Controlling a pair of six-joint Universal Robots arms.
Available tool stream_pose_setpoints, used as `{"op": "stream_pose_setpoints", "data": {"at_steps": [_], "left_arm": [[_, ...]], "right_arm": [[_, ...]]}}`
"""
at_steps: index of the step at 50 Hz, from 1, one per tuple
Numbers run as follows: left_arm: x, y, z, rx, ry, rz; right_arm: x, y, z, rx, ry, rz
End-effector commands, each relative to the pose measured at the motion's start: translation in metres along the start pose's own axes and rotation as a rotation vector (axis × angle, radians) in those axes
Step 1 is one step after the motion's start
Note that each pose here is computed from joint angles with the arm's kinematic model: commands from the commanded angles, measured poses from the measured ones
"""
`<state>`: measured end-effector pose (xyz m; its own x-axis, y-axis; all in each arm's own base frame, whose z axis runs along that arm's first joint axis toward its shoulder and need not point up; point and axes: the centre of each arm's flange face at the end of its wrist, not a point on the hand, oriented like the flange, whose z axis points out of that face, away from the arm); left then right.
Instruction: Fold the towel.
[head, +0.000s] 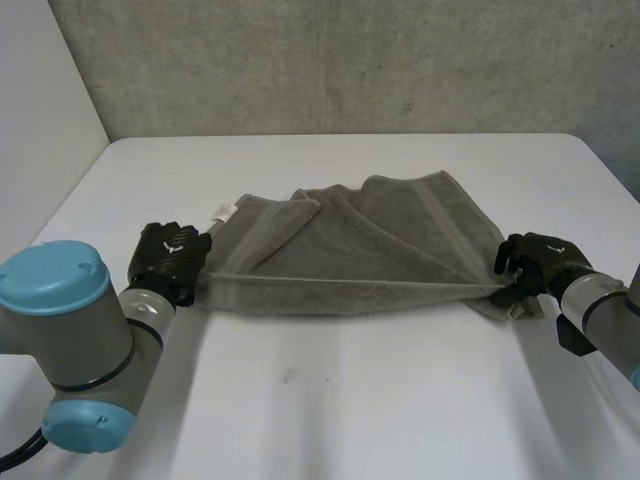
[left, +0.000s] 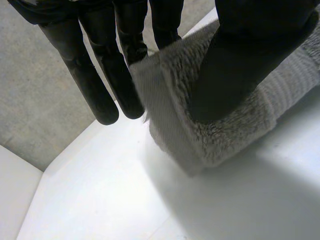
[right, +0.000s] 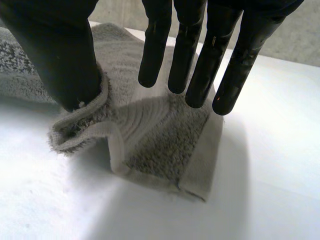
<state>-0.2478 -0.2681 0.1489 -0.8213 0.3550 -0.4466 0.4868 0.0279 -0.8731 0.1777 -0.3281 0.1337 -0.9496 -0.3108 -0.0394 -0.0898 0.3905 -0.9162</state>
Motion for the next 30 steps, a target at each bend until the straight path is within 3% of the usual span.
{"op": "stream_pose_setpoints", "data": {"at_steps": [1,8,13,30], "left_arm": [[-0.007,0.001,0.004,-0.007,-0.020,-0.004],[-0.013,0.002,0.005,-0.018,-0.028,-0.030],[-0.010,0.004,-0.002,-0.055,-0.002,-0.075],[-0.002,0.010,-0.017,-0.131,0.055,-0.066]], "right_arm": [[0.014,0.006,-0.003,-0.060,0.015,0.013],[0.003,0.007,-0.013,-0.114,-0.088,0.025],[0.000,0.007,-0.015,-0.115,-0.099,0.023],[-0.002,-0.006,-0.029,-0.069,-0.097,0.009]]}}
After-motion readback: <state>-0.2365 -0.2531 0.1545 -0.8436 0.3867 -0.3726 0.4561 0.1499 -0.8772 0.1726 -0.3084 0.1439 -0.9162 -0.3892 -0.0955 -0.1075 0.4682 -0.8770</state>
